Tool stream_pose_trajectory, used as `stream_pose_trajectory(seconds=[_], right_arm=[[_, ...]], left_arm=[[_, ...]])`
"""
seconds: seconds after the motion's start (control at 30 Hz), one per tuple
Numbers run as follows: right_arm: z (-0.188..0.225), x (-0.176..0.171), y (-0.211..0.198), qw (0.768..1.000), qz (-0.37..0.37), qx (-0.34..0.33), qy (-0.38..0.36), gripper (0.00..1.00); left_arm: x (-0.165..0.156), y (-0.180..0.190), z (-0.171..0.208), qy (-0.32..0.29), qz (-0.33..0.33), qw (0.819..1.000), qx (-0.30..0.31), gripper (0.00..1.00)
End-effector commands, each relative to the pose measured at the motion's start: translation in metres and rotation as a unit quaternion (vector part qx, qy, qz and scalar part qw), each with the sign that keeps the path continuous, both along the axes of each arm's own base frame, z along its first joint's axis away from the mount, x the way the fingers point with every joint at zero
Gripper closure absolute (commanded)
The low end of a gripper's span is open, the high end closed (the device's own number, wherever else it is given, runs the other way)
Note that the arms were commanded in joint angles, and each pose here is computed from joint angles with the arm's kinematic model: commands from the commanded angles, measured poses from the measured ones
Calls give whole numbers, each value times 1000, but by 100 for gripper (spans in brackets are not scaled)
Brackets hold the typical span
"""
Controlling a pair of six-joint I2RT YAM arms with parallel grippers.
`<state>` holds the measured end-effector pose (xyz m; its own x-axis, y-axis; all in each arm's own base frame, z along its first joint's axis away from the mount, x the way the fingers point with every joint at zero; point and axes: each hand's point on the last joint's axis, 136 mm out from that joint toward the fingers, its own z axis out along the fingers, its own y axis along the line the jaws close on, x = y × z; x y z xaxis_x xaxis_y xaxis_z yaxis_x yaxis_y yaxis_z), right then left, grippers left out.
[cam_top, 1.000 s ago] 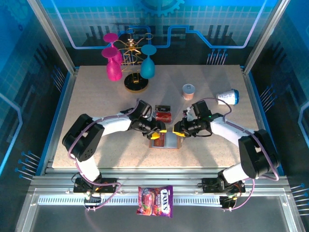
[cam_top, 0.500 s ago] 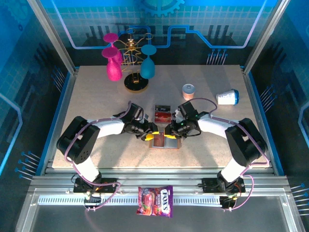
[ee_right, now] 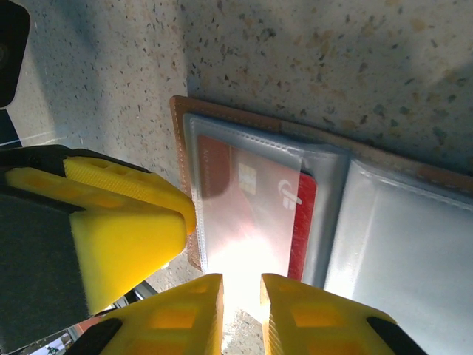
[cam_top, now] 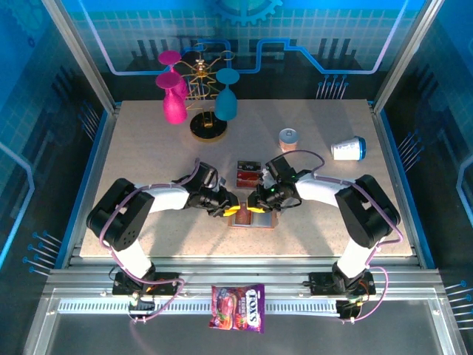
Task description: Take the credit cards out of the card holder
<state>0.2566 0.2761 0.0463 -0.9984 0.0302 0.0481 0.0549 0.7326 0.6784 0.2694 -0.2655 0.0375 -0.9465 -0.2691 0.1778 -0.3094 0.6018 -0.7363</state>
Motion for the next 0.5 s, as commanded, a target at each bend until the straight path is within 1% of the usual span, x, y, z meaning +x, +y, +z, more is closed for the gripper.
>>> stream_pose_trajectory(seconds=[0.0,0.47], right_arm=[[-1,1,6,1000,3,-3,2,78],[3,0,7,1000,7,-5,-1,78]], left_arm=[[-3,0,3,3,-3,1000,-13,76],[-3,0,3,2,-1,1000,-16,80]])
